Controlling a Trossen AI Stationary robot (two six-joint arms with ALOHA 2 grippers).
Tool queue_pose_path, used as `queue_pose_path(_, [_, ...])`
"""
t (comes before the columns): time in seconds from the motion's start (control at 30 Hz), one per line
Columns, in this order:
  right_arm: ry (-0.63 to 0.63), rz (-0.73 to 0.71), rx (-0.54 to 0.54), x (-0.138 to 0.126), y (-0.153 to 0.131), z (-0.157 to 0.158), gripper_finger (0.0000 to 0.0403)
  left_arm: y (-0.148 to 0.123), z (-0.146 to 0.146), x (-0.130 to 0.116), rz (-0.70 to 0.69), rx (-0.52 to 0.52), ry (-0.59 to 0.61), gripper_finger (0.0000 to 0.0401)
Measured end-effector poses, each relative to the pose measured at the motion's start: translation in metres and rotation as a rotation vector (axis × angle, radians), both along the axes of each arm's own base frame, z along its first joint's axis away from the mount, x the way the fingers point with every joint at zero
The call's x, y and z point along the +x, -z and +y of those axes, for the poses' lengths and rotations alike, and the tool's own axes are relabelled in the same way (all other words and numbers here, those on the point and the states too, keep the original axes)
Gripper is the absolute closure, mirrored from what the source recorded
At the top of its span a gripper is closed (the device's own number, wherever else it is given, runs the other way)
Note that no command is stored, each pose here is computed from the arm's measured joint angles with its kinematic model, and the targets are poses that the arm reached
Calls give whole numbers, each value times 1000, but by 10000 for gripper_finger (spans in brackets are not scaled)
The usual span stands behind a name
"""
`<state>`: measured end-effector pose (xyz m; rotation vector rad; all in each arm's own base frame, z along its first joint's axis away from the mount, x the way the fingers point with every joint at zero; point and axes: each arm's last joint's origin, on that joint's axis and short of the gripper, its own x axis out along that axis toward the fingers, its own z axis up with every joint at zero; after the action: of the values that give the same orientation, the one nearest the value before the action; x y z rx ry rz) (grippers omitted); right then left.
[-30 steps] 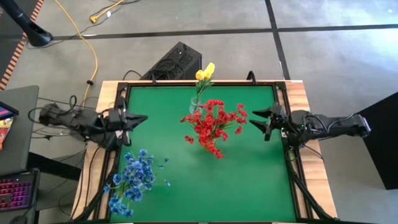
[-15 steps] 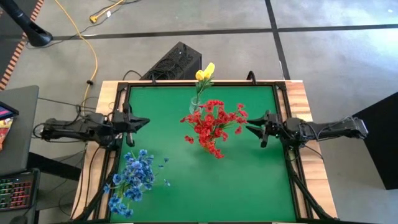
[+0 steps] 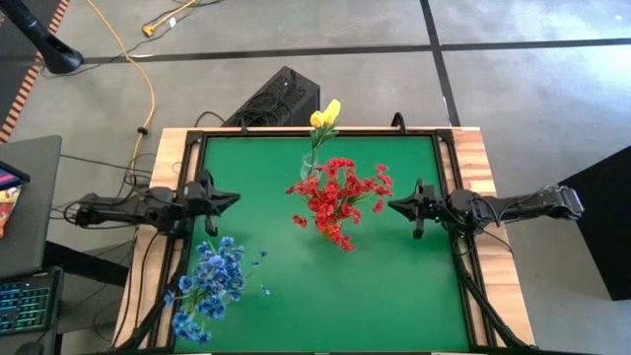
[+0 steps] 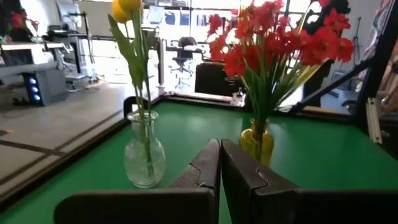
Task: Sort flowers into vase by color
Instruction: Return to Home Position
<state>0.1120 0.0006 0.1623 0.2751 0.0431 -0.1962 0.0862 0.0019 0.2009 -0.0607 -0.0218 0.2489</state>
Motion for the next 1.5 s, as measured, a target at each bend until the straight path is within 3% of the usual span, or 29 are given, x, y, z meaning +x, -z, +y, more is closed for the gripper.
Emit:
queue_pose_path(0.2, [-21,7,-12,0,0,1,386,8,-1,2,17,-7,41,401])
queue_pose_path(0.47, [-27,-8,1,0,-1,1,377,9,-2,3,28,-5,74,401])
queue_pose_path(0.6, [-30,23,-53,0,1,1,375,10,-3,3,48,-5,99,401])
queue_pose_path(0.8, [-30,74,-76,0,6,0,370,16,-1,2,103,-21,16,401])
queue_pose_path(1.0, [-32,113,-79,-1,10,0,368,27,0,0,224,-7,10,401])
queue_pose_path(1.1, [-33,118,-82,-1,10,0,368,33,0,-1,270,-66,1,401])
queue_pose_path(1.23, [-32,120,-82,-1,10,0,368,33,0,-1,250,-123,-1,401])
queue_pose_path(1.5, [-33,124,-82,-1,11,0,367,33,0,-1,249,-127,-1,401])
